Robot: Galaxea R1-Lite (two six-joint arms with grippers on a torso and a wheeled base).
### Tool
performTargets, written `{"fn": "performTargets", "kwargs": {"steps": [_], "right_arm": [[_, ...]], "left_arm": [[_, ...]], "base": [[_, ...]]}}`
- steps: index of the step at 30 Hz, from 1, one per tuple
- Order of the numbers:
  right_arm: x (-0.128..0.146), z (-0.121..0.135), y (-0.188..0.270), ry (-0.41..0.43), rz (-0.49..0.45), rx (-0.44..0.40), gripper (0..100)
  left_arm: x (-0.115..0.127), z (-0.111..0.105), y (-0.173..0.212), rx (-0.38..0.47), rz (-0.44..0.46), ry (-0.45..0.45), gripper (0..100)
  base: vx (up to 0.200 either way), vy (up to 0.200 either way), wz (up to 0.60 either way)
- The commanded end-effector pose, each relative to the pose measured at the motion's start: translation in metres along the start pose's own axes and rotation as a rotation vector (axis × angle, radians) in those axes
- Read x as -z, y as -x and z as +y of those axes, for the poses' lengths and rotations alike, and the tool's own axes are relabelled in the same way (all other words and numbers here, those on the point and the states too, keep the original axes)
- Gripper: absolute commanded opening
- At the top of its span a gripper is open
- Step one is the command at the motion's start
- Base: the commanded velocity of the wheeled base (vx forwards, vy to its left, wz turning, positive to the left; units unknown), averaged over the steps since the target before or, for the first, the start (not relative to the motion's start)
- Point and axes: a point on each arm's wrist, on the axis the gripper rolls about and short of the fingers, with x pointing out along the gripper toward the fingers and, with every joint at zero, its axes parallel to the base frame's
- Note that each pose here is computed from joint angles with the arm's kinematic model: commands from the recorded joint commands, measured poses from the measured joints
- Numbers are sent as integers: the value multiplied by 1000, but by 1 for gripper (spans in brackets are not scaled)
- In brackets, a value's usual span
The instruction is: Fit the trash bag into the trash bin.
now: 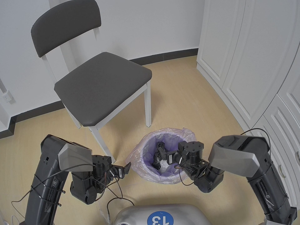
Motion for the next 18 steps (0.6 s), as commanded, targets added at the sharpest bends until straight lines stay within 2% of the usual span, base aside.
{"fn": "performTargets", "kwargs": {"steps": [1,4,5,9,15,18], "right_arm": [[-64,-41,20,16,-41,69,100],[-77,-57,24,5,-1,79,100],[-81,-71,24,1,39,88,100],[-79,-93,22,-31,161,106,100],[-71,-99,10,-139,282,67,100],[-62,-97,3,-197,301,25,100]], "left_arm": [[-2,0,0,2,-19,1,100],[-2,0,0,2,-19,1,100],[-2,0,0,2,-19,1,100],[-2,0,0,2,-19,1,100],[-2,0,0,1,-19,2,100],[-2,0,0,2,-19,1,100]], "base": [[0,0,0],[0,0,0],[0,0,0],[0,0,0],[0,0,0],[0,0,0]]}}
